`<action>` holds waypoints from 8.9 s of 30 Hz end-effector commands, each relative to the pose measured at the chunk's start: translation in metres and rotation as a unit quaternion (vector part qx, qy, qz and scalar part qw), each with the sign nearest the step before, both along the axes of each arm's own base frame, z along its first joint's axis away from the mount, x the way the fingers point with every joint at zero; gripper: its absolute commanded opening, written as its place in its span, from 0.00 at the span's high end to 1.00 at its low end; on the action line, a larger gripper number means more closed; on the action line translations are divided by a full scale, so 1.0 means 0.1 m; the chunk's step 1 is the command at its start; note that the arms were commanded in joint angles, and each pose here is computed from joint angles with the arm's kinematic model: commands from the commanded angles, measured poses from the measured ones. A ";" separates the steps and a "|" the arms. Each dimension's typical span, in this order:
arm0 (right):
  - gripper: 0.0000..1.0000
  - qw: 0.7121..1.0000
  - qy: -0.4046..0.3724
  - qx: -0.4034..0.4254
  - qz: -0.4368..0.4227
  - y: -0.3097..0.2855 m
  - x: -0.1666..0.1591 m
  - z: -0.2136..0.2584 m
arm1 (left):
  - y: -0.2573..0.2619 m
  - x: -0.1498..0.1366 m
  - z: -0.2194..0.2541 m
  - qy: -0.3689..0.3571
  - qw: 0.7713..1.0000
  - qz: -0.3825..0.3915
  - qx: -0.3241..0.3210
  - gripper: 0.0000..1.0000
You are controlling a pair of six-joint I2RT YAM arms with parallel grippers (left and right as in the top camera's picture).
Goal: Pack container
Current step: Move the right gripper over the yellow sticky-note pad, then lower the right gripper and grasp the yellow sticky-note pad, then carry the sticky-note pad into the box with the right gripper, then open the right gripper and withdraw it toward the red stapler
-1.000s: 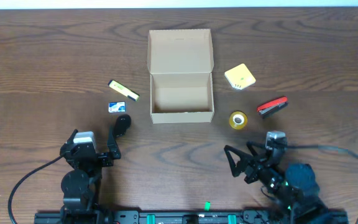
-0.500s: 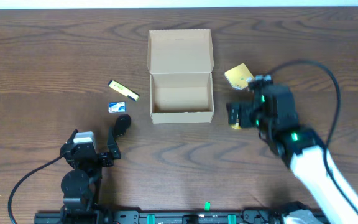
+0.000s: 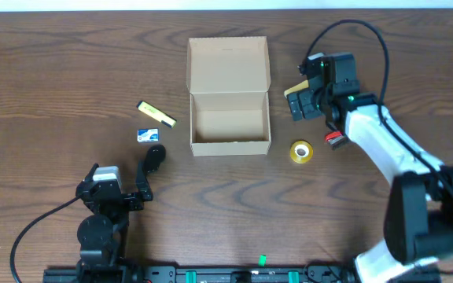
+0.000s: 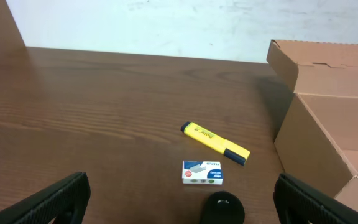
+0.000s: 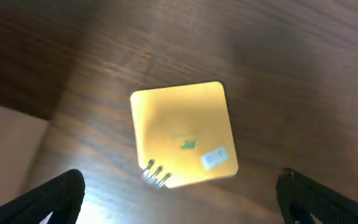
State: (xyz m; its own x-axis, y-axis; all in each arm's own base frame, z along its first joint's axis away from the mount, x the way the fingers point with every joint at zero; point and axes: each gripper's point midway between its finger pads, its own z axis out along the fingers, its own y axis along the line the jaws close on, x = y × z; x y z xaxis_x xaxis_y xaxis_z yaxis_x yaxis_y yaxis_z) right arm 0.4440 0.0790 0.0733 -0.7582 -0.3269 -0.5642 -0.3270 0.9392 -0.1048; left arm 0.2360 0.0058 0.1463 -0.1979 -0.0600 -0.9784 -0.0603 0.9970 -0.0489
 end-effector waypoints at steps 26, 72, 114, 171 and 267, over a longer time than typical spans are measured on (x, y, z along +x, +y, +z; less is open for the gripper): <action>0.01 0.999 0.016 0.010 0.049 0.00 0.38 -0.74 | 0.02 0.00 -0.15 0.015 1.000 0.004 -0.002 0.05; 0.39 0.990 0.117 0.069 -0.023 0.04 0.04 -1.09 | 0.02 0.00 -0.15 0.015 1.000 0.004 -0.002 0.05; 0.62 0.976 -0.052 0.209 -0.009 2.32 -0.70 0.86 | 0.02 0.00 -0.15 0.015 1.000 0.004 -0.002 0.05; 0.26 0.978 -0.009 0.190 -0.089 2.47 -0.64 0.08 | 0.02 0.00 -0.15 0.015 1.000 0.004 -0.002 0.05; 0.21 0.704 0.205 0.091 -0.673 -0.96 -1.59 0.46 | 0.02 0.00 -0.15 0.015 1.000 0.004 -0.002 0.05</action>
